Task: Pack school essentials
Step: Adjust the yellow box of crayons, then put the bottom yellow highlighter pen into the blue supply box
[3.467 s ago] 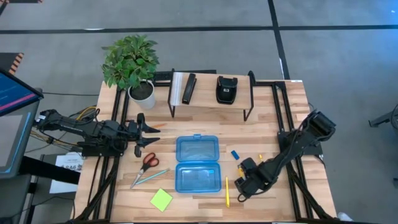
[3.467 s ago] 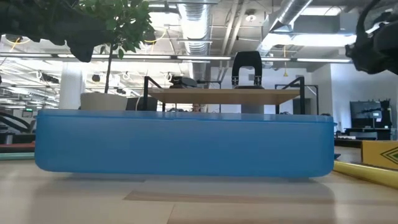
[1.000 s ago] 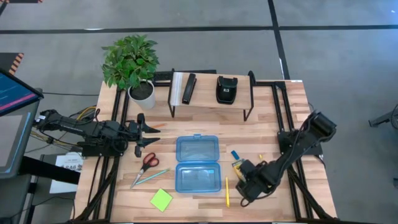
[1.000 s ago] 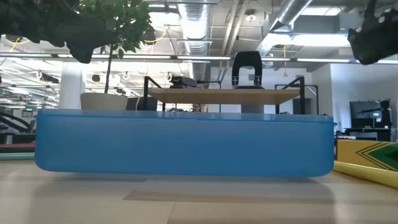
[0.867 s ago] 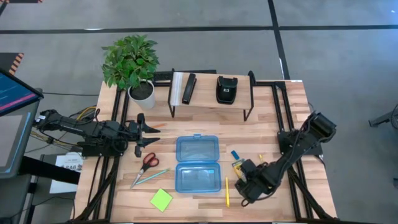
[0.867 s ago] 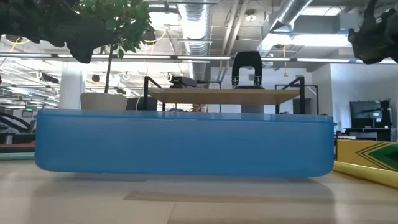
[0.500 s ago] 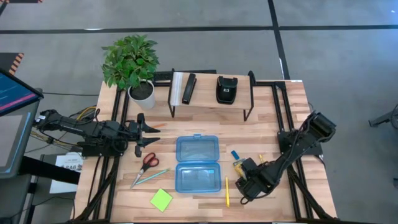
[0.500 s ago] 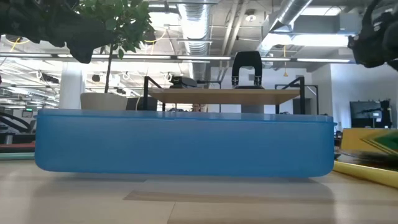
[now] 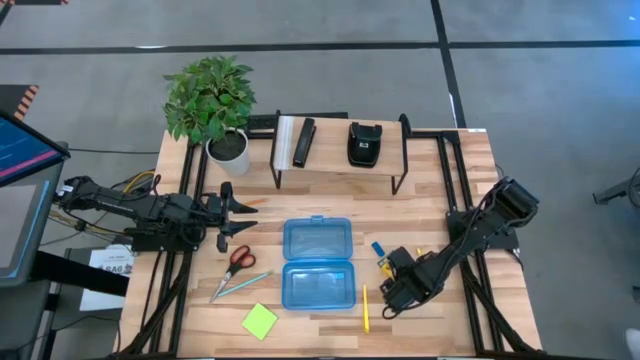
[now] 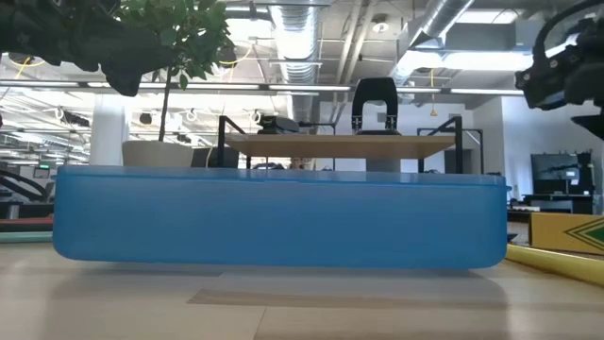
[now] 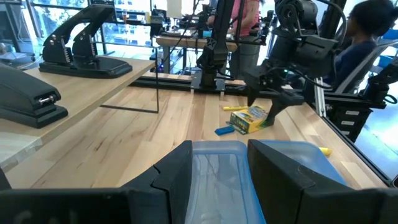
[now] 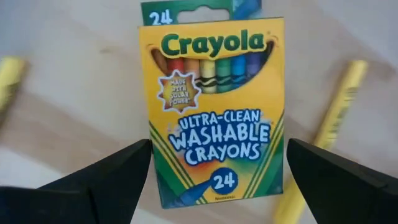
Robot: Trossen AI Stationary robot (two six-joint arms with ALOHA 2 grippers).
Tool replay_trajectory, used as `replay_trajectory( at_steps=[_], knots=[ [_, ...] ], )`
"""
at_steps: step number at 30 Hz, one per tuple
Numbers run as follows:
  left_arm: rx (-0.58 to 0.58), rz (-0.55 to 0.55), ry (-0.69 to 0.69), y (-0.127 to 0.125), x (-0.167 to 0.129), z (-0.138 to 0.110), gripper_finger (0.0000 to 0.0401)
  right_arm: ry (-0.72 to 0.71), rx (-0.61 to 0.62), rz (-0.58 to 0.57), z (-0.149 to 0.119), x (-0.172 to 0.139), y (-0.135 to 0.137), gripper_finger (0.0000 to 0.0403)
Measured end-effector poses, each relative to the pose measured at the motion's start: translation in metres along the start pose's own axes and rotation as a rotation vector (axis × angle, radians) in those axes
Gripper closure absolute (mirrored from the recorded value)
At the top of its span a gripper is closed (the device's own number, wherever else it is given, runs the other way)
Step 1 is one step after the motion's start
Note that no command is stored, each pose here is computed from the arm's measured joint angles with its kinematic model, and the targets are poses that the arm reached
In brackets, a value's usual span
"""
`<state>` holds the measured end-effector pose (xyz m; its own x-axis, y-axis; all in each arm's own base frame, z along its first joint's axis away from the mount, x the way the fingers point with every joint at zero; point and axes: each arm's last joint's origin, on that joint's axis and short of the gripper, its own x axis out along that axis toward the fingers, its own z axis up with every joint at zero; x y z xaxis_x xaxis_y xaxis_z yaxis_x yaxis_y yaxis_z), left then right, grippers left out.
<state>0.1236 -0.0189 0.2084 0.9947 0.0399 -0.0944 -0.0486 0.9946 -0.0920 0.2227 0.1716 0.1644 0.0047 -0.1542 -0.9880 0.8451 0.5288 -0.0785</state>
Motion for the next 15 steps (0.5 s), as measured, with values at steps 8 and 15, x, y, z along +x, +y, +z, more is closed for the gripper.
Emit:
replay_trajectory(
  at_steps=[8, 15],
  knots=[
    [0.000, 0.000, 0.000, 0.000, 0.000, 0.000, 0.0257, -0.002, 0.007, 0.033, 0.005, -0.013, 0.004, 0.0003],
    [0.000, 0.001, -0.001, 0.000, 0.000, 0.000, 0.0257, -0.109, 0.064, 0.283, 0.010, -0.046, 0.037, 0.0003]
  ],
)
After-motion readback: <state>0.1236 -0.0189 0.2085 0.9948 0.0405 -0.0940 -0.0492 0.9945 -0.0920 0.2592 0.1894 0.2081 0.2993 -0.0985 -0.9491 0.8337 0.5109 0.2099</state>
